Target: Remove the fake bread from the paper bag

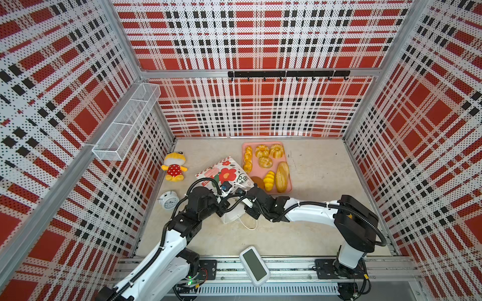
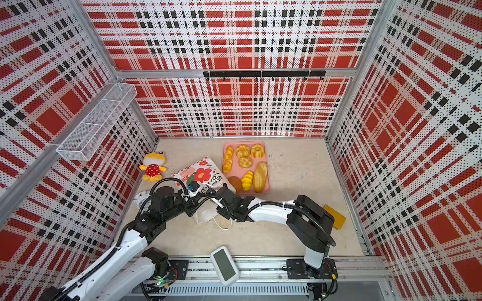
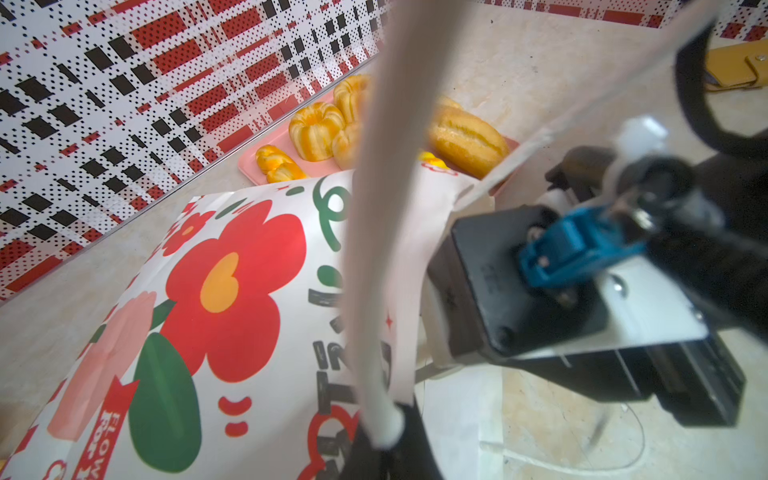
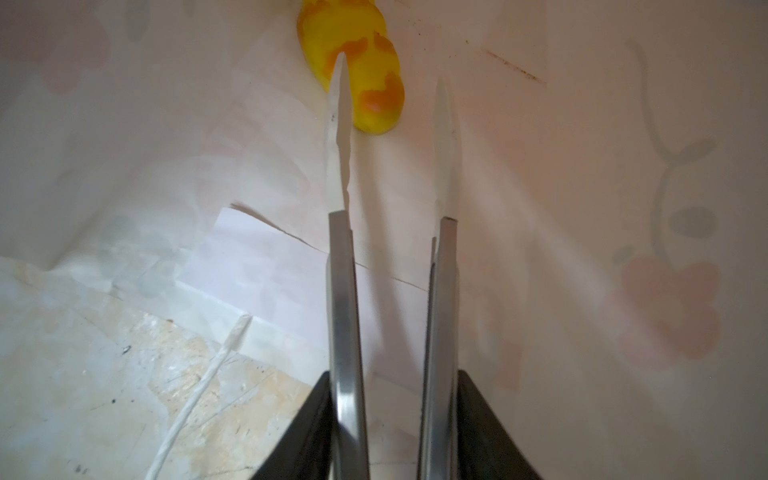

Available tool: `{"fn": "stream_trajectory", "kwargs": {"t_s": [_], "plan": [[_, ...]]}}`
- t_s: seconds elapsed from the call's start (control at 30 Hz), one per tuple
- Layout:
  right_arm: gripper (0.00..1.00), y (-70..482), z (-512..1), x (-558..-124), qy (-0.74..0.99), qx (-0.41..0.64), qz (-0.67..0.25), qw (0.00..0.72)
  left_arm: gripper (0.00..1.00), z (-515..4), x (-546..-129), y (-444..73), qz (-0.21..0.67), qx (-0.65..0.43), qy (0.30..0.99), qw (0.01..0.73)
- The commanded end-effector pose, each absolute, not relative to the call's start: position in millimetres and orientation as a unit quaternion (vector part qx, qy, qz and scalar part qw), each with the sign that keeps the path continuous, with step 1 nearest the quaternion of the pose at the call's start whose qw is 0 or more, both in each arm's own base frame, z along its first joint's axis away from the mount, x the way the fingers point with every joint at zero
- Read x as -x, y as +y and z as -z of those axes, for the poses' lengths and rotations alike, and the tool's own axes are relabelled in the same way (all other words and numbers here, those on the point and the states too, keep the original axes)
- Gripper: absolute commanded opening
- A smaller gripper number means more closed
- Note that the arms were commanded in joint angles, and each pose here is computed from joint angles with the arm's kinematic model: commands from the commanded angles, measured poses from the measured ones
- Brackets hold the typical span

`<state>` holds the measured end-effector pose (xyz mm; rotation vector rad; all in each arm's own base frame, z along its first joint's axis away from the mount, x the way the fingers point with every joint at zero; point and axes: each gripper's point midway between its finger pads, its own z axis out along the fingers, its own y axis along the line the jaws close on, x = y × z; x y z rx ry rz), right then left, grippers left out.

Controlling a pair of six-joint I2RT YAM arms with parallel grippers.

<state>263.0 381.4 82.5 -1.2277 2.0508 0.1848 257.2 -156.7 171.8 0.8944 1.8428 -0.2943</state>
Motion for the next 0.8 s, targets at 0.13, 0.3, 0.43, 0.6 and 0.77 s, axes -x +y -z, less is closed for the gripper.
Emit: {"fn": "stream_trajectory", "kwargs": {"t_s": [0.13, 0.3, 0.43, 0.6, 0.77], "plan": [[0.46, 398, -83, -273, 0.803, 0.462, -0.090, 0.365, 0.00, -174, -251, -166, 0.137, -0.392, 0.748, 0.517], [0.46, 412, -75, -268, 0.801, 0.471, -0.118, 0.350, 0.00, -170, -250, -168, 0.137, -0.397, 0.748, 0.514], [0.35, 418, -69, -261, 0.799, 0.483, -0.134, 0.332, 0.00, -169, -249, -169, 0.135, -0.400, 0.748, 0.513], [0.17, 410, -77, -254, 0.803, 0.485, -0.129, 0.321, 0.00, -167, -254, -166, 0.117, -0.389, 0.755, 0.515], [0.04, 397, -99, -236, 0.810, 0.475, -0.130, 0.320, 0.00, -169, -266, -157, 0.094, -0.341, 0.777, 0.520]]}}
